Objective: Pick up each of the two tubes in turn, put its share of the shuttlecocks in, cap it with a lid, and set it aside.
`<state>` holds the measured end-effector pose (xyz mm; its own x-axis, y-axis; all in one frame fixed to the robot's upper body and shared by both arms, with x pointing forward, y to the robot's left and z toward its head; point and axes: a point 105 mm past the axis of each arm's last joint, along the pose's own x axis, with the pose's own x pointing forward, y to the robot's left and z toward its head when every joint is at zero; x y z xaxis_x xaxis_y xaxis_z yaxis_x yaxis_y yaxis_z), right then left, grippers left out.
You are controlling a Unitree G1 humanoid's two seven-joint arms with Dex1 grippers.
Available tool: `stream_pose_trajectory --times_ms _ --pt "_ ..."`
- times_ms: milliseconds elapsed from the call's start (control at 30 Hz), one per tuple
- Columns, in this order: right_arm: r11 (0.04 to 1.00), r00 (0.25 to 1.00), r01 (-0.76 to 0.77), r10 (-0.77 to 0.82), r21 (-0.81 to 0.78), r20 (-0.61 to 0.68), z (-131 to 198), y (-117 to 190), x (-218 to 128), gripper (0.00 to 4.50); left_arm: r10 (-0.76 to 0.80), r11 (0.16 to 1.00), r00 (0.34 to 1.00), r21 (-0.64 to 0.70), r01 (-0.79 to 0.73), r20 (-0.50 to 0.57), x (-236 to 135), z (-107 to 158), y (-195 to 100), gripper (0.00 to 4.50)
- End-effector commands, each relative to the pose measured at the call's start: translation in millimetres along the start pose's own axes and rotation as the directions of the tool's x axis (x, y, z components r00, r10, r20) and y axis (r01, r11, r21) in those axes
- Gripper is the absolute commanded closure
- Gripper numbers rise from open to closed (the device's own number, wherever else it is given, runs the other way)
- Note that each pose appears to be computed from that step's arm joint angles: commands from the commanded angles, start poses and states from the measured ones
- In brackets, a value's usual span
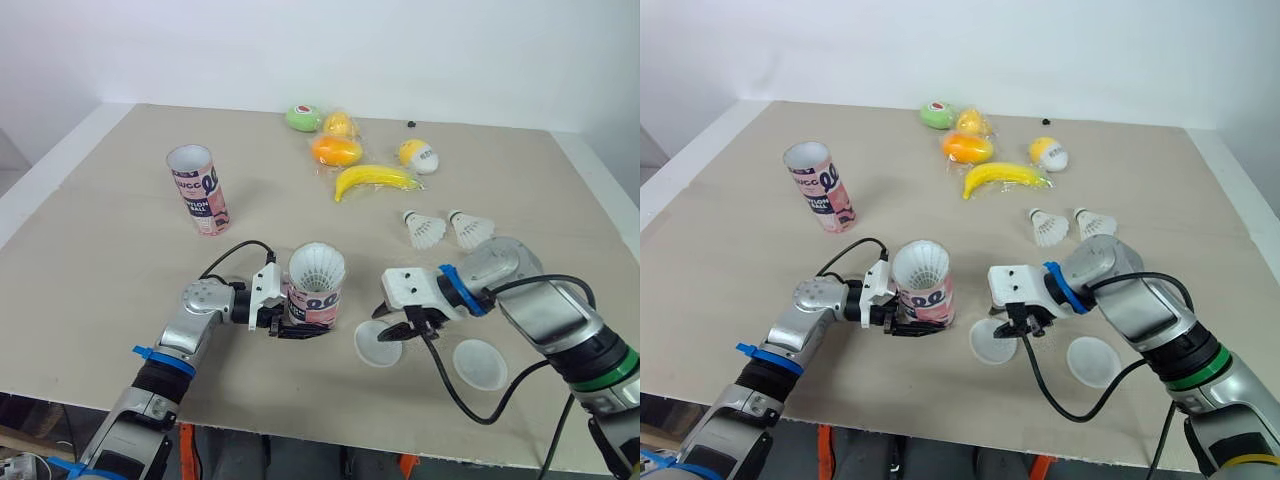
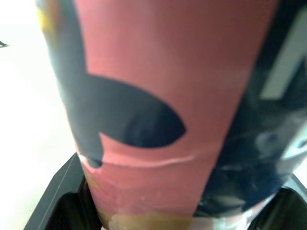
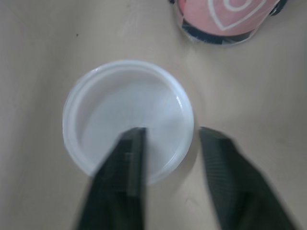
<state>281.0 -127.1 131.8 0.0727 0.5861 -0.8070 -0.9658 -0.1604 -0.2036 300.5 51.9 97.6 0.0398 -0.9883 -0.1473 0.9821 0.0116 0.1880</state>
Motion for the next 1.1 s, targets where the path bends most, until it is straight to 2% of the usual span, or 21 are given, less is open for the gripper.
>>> stream_pose_trajectory --times_ms 33,300,433,533,767,967,1100 --pt "1.0 1.0 0.001 -0.002 -0.031 -0.018 0 -2 -4 4.38 -0.037 0.999 0.997 -0.042 0.034 -0.074 3 -19 -9 1.4" --pt "0.999 1.0 0.018 -0.018 -0.046 0.009 8 -5 -10 4.38 -0.045 0.998 0.996 -0.056 0.041 -0.078 4 -20 -9 1.4" --pt "0.996 0.984 0.032 -0.018 -0.078 0.179 50 -6 -41 4.38 -0.08 0.994 0.991 -0.077 0.072 -0.106 3 -24 -13 1.4" --pt "0.991 0.974 0.055 -0.026 -0.122 0.224 67 -6 -64 4.38 -0.085 0.994 0.99 -0.079 0.076 -0.114 3 -25 -12 1.4" --pt "0.956 0.973 0.176 -0.133 -0.234 0.187 87 -32 -108 4.38 -0.104 0.991 0.988 -0.099 0.092 -0.113 4 -25 -9 1.4" --pt "0.902 0.981 0.147 -0.08 -0.406 0.176 126 -52 -99 4.38 -0.135 0.985 0.986 -0.123 0.122 -0.099 6 -20 -7 1.4" --pt "0.872 0.978 0.162 -0.077 -0.463 0.196 147 -62 -103 4.38 -0.14 0.984 0.984 -0.121 0.127 -0.106 6 -19 -5 1.4"
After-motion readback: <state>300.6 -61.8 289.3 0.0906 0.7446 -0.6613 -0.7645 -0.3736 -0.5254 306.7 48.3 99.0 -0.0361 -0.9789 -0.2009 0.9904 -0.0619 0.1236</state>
